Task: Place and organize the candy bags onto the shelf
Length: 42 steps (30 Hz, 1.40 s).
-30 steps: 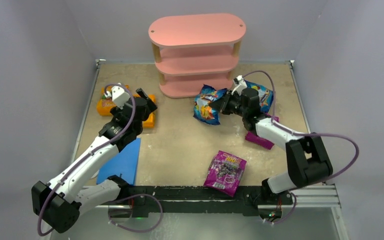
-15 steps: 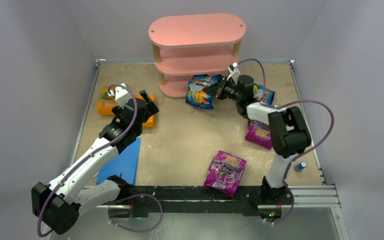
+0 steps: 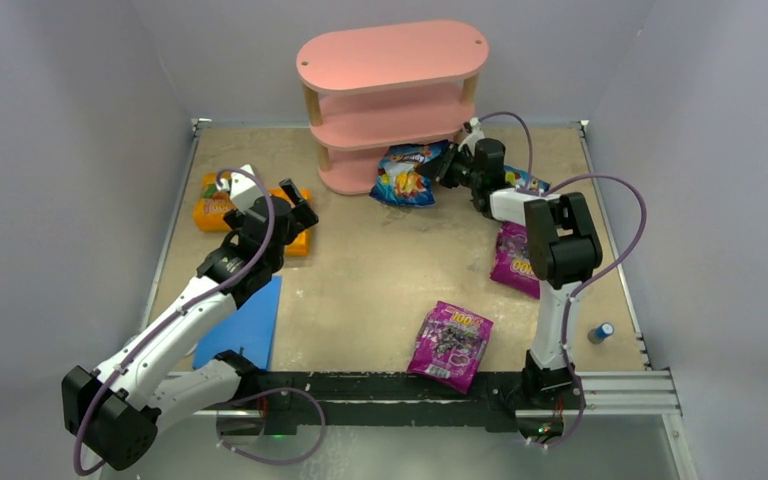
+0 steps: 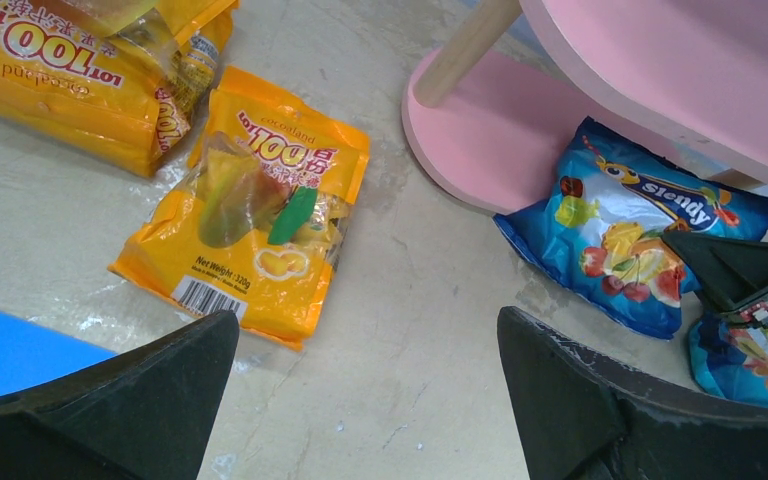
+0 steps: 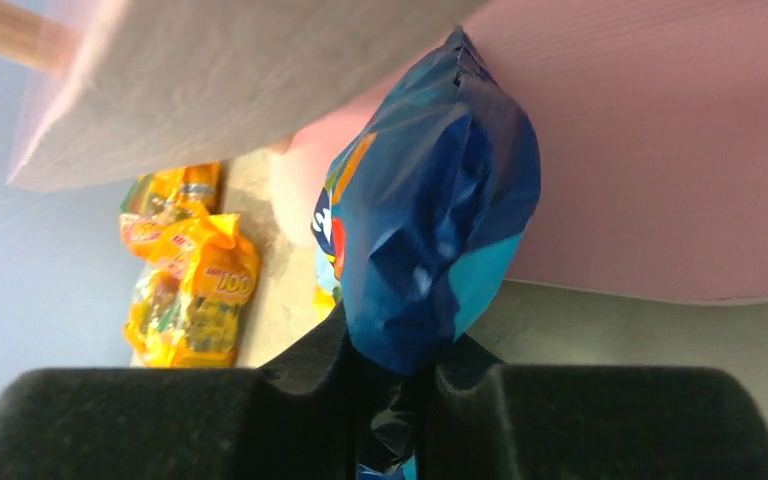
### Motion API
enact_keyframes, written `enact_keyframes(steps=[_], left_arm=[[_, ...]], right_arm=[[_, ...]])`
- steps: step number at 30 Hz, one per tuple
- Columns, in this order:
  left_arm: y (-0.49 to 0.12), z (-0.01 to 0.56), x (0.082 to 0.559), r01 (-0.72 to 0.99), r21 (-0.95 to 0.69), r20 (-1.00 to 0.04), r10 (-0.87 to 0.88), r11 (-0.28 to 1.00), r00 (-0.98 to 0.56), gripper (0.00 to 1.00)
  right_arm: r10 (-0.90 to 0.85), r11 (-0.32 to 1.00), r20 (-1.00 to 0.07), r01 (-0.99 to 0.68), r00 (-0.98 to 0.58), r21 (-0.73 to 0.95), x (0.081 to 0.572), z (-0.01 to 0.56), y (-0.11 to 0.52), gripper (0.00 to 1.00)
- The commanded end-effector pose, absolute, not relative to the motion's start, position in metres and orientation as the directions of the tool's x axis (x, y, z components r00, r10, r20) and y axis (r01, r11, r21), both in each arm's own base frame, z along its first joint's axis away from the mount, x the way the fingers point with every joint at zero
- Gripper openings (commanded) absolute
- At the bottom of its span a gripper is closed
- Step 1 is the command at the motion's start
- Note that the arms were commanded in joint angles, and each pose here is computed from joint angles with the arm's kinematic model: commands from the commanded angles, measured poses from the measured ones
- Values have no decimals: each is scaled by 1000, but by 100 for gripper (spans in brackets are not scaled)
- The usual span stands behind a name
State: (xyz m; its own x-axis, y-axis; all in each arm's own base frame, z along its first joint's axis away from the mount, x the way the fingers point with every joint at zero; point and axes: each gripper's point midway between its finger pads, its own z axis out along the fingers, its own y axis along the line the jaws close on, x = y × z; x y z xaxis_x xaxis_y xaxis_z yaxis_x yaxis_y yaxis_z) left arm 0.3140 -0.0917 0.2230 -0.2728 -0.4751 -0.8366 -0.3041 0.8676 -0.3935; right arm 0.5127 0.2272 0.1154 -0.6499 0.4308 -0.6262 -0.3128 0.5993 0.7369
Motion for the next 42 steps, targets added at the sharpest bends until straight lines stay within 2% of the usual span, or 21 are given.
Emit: enact_keyframes(steps=[1, 8, 15, 16, 18, 19, 20, 21, 25, 26, 27, 29, 30, 32, 34, 39, 42], left_arm=[[-91, 224, 317, -299, -394, -843, -471, 869, -259, 99], [-94, 220, 319, -297, -390, -837, -469, 872, -280, 99], [-94, 219, 317, -300, -397, -832, -478, 868, -283, 99], [-94, 219, 316, -300, -397, -832, -478, 868, -283, 99], [-94, 220, 315, -300, -399, -830, -481, 866, -284, 99], [-94, 219, 315, -301, -399, -829, -481, 866, -285, 99], [-94, 220, 315, -301, -400, -829, -482, 866, -284, 99], [-94, 220, 314, -301, -399, -829, -481, 866, -285, 99], [-92, 219, 313, -310, -396, -828, -482, 864, -288, 99], [-91, 219, 312, -311, -395, -828, -481, 865, -287, 99], [-90, 219, 312, -312, -391, -830, -478, 866, -287, 99], [-89, 218, 311, -313, -381, -835, -470, 870, -287, 99], [-87, 217, 310, -316, -372, -838, -462, 873, -288, 99], [-83, 216, 309, -329, -355, -846, -450, 875, -284, 99], [-78, 214, 307, -346, -340, -851, -443, 874, -283, 99], [-72, 212, 303, -362, -331, -857, -439, 871, -272, 99], [-70, 213, 302, -365, -322, -861, -430, 874, -270, 99]], right_arm=[[460, 723, -762, -306, -455, 619, 553, 159, 202, 25], [483, 789, -759, -159, -436, 593, 568, 140, 180, 44], [473, 833, -776, -76, -417, 549, 570, 132, 164, 53], [467, 841, -782, -65, -412, 537, 569, 131, 160, 56], [466, 853, -789, -35, -401, 521, 566, 132, 153, 70], [458, 864, -800, -19, -388, 504, 565, 134, 148, 72], [448, 873, -808, -8, -382, 488, 563, 136, 144, 82], [433, 885, -822, 2, -371, 465, 561, 141, 138, 85], [237, 962, -903, -45, -358, 270, 538, 152, 125, 93], [141, 979, -929, -91, -342, 182, 529, 155, 126, 94], [-24, 976, -949, -214, -314, 46, 517, 157, 139, 96], [-373, 867, -912, -414, -172, -277, 488, 157, 165, 99], [-534, 755, -842, -492, -78, -433, 473, 153, 177, 99], [-704, 544, -706, -579, 80, -608, 450, 135, 199, 99], [-757, 429, -640, -640, 132, -638, 443, 121, 209, 99], [-783, 355, -595, -655, 181, -667, 458, 112, 226, 99], [-825, 280, -528, -668, 200, -690, 468, 95, 236, 99]])
